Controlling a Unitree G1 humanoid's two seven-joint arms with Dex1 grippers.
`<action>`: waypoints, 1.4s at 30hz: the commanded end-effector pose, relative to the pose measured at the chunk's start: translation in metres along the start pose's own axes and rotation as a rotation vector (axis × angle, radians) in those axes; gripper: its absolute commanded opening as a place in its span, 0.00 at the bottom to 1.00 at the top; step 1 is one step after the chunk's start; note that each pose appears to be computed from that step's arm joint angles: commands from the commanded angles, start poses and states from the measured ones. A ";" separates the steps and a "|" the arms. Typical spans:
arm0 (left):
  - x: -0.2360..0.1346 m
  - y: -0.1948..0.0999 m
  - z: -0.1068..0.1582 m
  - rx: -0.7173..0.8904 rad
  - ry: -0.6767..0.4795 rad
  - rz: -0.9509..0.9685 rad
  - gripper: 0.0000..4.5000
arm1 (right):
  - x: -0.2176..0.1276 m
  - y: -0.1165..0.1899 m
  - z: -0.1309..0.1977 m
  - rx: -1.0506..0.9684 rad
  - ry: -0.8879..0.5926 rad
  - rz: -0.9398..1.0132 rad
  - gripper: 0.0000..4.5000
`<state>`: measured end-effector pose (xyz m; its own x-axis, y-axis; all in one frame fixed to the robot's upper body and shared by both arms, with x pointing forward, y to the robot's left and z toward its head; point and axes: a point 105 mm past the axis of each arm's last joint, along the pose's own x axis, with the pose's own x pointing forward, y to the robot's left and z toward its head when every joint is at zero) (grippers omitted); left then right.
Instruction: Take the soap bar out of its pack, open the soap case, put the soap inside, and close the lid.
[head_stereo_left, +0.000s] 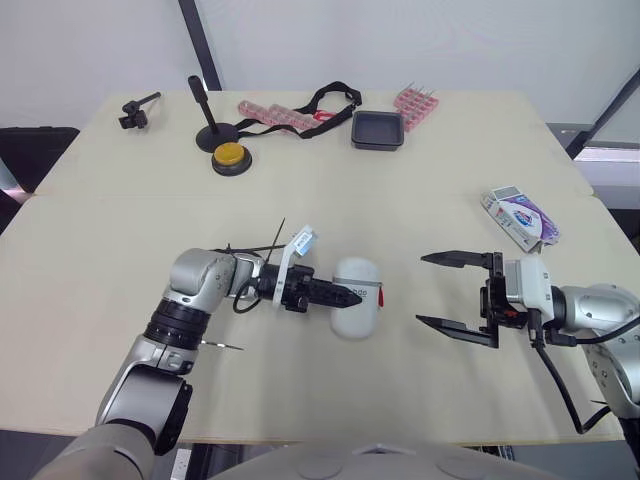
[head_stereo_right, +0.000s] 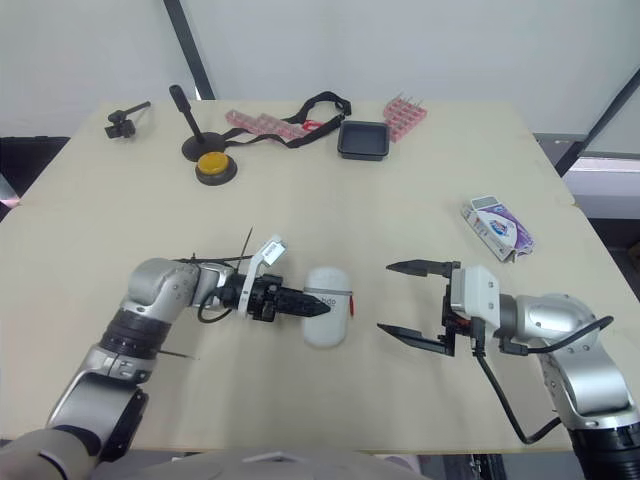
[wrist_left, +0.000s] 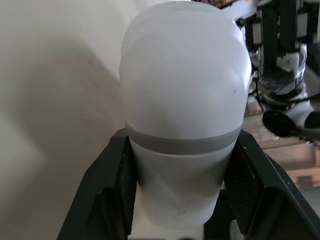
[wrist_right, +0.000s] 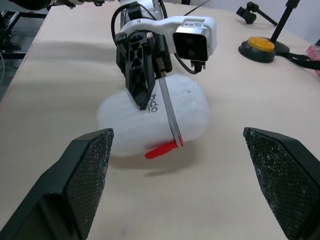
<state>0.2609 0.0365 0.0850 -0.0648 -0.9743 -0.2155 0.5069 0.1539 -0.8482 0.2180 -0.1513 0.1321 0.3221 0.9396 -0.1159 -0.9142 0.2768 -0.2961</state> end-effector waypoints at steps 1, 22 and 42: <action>-0.003 0.002 0.000 -0.124 -0.004 0.021 0.42 | 0.001 0.000 0.005 -0.020 -0.010 0.001 1.00; -0.009 0.027 -0.011 0.019 0.059 0.199 0.99 | 0.003 -0.005 -0.001 0.022 -0.002 -0.002 1.00; -0.093 0.021 0.043 1.057 -0.325 0.461 0.99 | -0.027 -0.018 -0.049 0.094 0.076 -0.318 1.00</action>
<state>0.3161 0.1142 0.0997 0.4043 -0.8970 -0.1790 0.9133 0.4065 0.0258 0.2354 -0.1838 0.0865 0.5670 0.8132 -0.1312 -0.8200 0.5420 -0.1840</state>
